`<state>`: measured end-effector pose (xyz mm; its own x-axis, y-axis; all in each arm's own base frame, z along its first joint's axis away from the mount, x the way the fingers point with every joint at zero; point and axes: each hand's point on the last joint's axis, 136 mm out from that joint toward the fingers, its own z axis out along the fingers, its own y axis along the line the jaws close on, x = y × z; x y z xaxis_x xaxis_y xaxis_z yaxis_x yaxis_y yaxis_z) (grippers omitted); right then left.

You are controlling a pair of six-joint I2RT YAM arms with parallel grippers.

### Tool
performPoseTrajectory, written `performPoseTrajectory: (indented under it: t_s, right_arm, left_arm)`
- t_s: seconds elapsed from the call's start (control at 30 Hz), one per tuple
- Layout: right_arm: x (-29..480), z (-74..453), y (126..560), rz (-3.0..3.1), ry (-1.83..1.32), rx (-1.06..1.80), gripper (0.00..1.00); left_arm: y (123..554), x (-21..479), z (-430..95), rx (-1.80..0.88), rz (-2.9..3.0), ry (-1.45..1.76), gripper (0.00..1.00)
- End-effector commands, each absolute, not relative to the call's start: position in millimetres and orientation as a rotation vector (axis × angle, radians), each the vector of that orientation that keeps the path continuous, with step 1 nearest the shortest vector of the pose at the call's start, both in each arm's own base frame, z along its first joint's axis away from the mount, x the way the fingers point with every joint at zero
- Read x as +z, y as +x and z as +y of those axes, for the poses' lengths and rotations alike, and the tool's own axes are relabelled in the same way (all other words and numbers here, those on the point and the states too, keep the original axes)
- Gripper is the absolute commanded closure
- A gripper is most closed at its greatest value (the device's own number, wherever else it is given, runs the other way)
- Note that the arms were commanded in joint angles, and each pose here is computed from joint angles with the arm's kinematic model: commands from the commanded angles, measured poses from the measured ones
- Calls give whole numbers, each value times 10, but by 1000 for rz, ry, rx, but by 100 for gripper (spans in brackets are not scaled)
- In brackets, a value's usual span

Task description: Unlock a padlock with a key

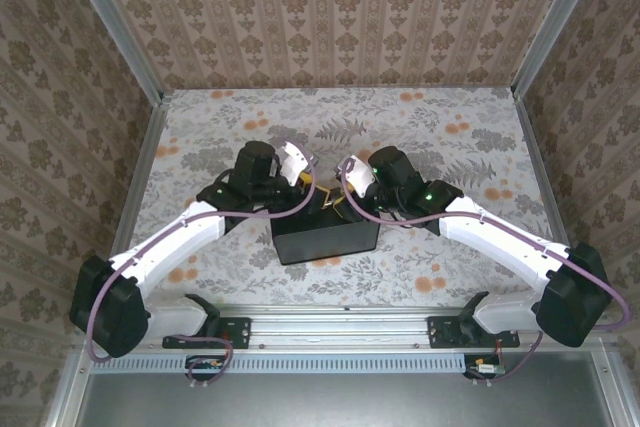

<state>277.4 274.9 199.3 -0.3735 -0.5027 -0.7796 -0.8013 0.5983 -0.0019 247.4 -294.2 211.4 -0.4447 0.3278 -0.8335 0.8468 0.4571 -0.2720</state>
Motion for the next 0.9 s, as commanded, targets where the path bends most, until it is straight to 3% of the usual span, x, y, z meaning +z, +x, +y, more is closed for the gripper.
performPoseTrajectory:
  t_s: [0.0, 0.37, 0.7, 0.87]
  right_arm:
    - [1765, 2719, 2679, 2133, -1033, 522, 53]
    - [1865, 2601, 2520, 2120, -1137, 515, 49]
    - [2227, 2677, 2505, 2027, -1213, 622, 42]
    - [2331, 2692, 2583, 2034, -1272, 723, 41]
  left_arm:
    - [2323, 2109, -2951, -895, 1962, 1062, 47]
    - [2383, 1782, -2768, -741, 2094, 1019, 47]
    - [2598, 2445, -2678, -797, 1985, 824, 44]
    - [2687, 2407, -2471, -766, 2046, 689, 43]
